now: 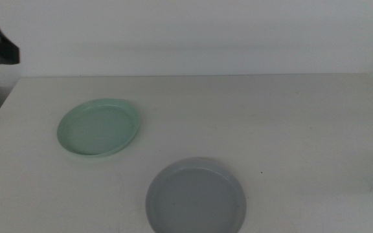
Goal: Stack the three bowls on top of each other.
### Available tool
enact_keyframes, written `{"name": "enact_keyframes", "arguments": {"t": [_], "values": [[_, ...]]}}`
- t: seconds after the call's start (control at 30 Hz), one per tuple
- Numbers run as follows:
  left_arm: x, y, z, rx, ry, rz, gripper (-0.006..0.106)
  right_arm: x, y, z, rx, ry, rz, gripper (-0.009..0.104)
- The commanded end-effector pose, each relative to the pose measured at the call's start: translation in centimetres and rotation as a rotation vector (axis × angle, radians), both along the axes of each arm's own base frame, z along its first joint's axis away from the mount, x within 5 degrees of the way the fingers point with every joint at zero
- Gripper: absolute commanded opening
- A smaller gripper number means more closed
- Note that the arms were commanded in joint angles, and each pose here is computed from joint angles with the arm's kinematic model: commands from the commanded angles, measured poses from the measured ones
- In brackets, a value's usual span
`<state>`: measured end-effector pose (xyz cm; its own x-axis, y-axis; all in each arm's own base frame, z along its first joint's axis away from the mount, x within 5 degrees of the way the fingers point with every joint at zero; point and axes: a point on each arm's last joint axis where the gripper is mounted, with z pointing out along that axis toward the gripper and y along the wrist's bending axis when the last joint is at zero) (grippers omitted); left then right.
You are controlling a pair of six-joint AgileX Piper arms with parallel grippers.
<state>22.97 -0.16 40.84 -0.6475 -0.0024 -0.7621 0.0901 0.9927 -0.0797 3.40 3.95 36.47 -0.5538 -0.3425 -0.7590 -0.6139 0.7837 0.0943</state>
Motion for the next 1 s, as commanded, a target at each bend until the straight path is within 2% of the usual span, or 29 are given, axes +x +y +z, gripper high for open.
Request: {"name": "enact_keyframes", "arguments": {"t": [0.0,0.33,0.43,0.63,0.73,0.87,0.97], "values": [[1.6,0.1,1.1,-0.03,-0.105,0.022,0.105,0.3,0.1,1.0,0.035,-0.06,-0.014,0.05],[6.7,0.2,-3.1,-0.071,0.021,0.035,0.105,0.3,0.1,1.0,0.035,-0.06,-0.014,0.05],[8.4,0.8,-4.7,-0.073,0.114,0.039,0.105,0.3,0.1,1.0,0.036,-0.059,-0.014,0.05],[13.2,1.4,-9.1,-0.136,0.256,0.055,0.105,0.4,0.1,1.0,0.033,-0.061,-0.015,0.05],[15.2,1.7,-10.8,-0.119,0.289,0.048,0.105,0.4,0.1,1.0,0.032,-0.061,-0.015,0.05],[18.0,2.4,-13.2,-0.053,0.325,0.04,0.105,0.4,0.1,1.0,0.033,-0.061,-0.015,0.05],[19.8,3.0,-14.5,-0.053,0.336,0.048,0.105,0.4,0.1,1.0,0.032,-0.061,-0.015,0.05]]}}
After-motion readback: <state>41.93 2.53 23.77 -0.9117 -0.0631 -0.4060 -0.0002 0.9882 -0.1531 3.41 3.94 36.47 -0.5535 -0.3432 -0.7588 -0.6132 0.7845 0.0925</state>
